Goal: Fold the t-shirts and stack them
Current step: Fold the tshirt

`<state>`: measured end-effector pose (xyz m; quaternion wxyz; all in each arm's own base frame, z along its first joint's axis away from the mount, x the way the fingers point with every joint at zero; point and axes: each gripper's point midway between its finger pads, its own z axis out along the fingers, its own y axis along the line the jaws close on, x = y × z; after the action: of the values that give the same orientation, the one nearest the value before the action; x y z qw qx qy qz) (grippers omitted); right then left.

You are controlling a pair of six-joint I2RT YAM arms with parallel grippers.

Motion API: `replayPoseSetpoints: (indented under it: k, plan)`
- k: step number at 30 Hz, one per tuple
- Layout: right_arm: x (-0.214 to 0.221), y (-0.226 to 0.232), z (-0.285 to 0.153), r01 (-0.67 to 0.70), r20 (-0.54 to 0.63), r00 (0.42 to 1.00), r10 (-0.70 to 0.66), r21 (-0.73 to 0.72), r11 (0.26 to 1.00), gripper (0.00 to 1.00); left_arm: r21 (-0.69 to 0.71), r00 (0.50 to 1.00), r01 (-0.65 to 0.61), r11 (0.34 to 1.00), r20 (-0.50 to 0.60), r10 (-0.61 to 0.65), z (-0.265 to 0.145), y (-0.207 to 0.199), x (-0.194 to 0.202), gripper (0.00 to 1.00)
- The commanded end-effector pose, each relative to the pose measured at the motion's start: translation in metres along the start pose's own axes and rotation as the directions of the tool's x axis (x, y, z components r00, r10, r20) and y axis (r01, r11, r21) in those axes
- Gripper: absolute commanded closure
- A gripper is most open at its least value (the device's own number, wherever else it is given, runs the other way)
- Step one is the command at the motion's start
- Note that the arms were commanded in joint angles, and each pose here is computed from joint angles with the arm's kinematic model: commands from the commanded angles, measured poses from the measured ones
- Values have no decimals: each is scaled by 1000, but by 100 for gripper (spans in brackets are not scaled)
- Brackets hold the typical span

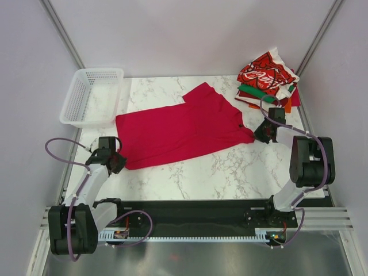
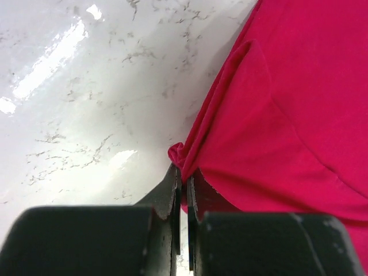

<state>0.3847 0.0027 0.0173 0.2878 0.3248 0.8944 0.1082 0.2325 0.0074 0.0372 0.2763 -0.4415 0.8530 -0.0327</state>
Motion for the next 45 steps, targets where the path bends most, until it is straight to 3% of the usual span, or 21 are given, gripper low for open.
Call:
replayPoseSetpoints:
  k: [1,9,13,20,21,24,25,26,27,28,30,31,35,39,41,43,45]
  plan:
    - [3,-27,-9,12,23,1000,-15,112,994,100,-85,999,-8,996,33,10,-3,17,-8,98]
    - [14,-47,-32,-28,29,999,24,149,988,100,-82,1000,-13,997,-6,13,-4,16,-2,98]
    - [5,-64,-62,-89,140,988,64,185,979,100,-11,1000,0,1000,-22,0,-13,8,3,98]
    - [30,-83,-83,-123,107,989,104,186,975,98,130,978,17,991,-207,10,-25,-14,38,97]
    - [35,-83,-83,-118,93,990,103,182,976,95,142,974,26,990,-228,7,-27,-16,43,93]
    - [47,-87,-82,-89,59,995,80,174,981,77,205,959,66,976,-283,-6,-41,-24,53,85]
    - [47,-86,-84,-82,60,996,72,168,982,49,238,954,73,968,-301,2,-48,-29,56,77]
    - [45,-86,-86,-67,65,996,57,168,984,36,288,961,76,955,-275,6,-60,-37,48,62]
    - [41,-84,-90,-64,81,995,52,160,985,25,307,965,76,949,-263,8,-68,-41,44,31]
    - [33,-76,-94,-55,94,995,42,137,989,8,316,969,73,946,-248,8,-76,-42,40,31]
    - [9,-55,-107,-48,148,988,37,74,996,2,409,986,64,910,-167,6,-102,-62,17,31]
    - [-1,-46,-112,-48,169,985,40,47,998,2,388,989,-5,922,-137,63,-104,-53,16,1]
    - [-53,17,-142,14,300,954,21,-113,994,2,455,981,-174,873,4,194,-140,-70,-14,0]
    - [-79,120,-155,238,338,930,-144,-256,937,2,448,924,-381,809,148,353,-150,-74,-33,1]
    - [-71,158,-147,326,302,922,-243,-261,909,2,442,907,-419,793,160,390,-152,-78,-28,2]
    - [-81,192,-121,367,268,916,-298,-262,892,2,490,900,-425,761,142,412,-154,-83,-18,2]
    - [-96,219,-85,381,244,915,-321,-265,886,4,486,906,-416,769,142,400,-151,-81,-18,2]
